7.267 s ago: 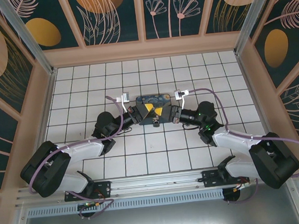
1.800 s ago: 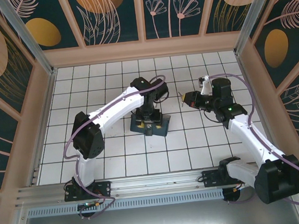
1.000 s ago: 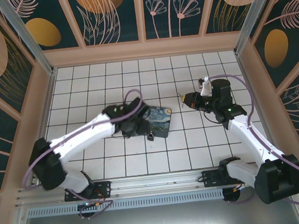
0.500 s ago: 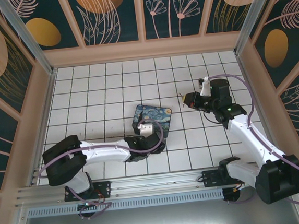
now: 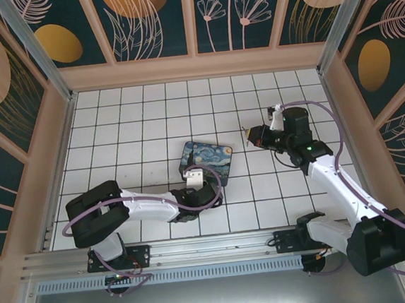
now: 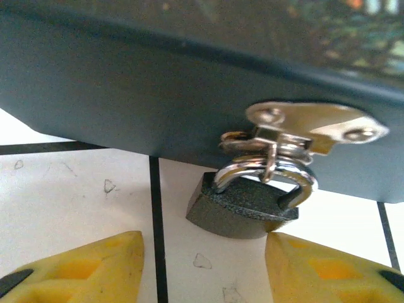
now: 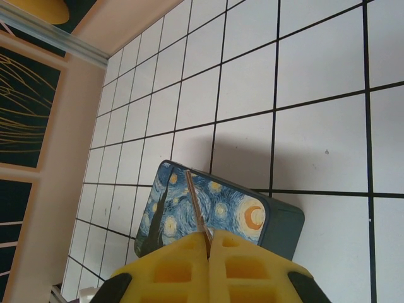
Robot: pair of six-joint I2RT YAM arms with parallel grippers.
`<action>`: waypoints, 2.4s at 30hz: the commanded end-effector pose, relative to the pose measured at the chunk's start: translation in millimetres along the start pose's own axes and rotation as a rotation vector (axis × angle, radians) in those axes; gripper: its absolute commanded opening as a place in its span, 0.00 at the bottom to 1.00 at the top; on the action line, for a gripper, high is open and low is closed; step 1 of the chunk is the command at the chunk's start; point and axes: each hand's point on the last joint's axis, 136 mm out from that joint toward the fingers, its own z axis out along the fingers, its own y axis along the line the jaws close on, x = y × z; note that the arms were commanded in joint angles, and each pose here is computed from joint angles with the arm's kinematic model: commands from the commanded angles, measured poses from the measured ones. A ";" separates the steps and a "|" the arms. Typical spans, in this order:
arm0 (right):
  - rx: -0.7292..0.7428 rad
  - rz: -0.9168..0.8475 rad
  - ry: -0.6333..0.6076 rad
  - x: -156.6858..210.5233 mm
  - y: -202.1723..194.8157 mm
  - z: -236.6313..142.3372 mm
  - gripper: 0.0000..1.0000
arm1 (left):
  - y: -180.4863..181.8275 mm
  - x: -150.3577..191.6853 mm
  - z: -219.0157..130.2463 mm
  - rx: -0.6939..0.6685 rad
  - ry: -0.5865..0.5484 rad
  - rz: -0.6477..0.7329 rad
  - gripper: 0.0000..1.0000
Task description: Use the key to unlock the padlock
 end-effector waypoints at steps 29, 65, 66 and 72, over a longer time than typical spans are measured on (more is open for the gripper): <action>0.003 -0.100 -0.023 -16.2 17.1 -12.5 0.00 | -32.8 -34.7 -68.9 -0.119 0.409 0.237 0.32; -0.026 -0.082 -0.018 -12.5 22.5 -1.4 0.00 | 6.0 -15.1 24.0 -0.083 0.000 0.026 0.41; -0.027 -0.084 -0.018 -12.2 23.3 -1.6 0.00 | 5.1 -15.8 23.8 -0.082 -0.002 0.028 0.36; -0.020 -0.090 -0.013 -9.5 22.2 -2.3 0.00 | -3.3 -31.0 9.2 -0.111 0.018 0.058 0.21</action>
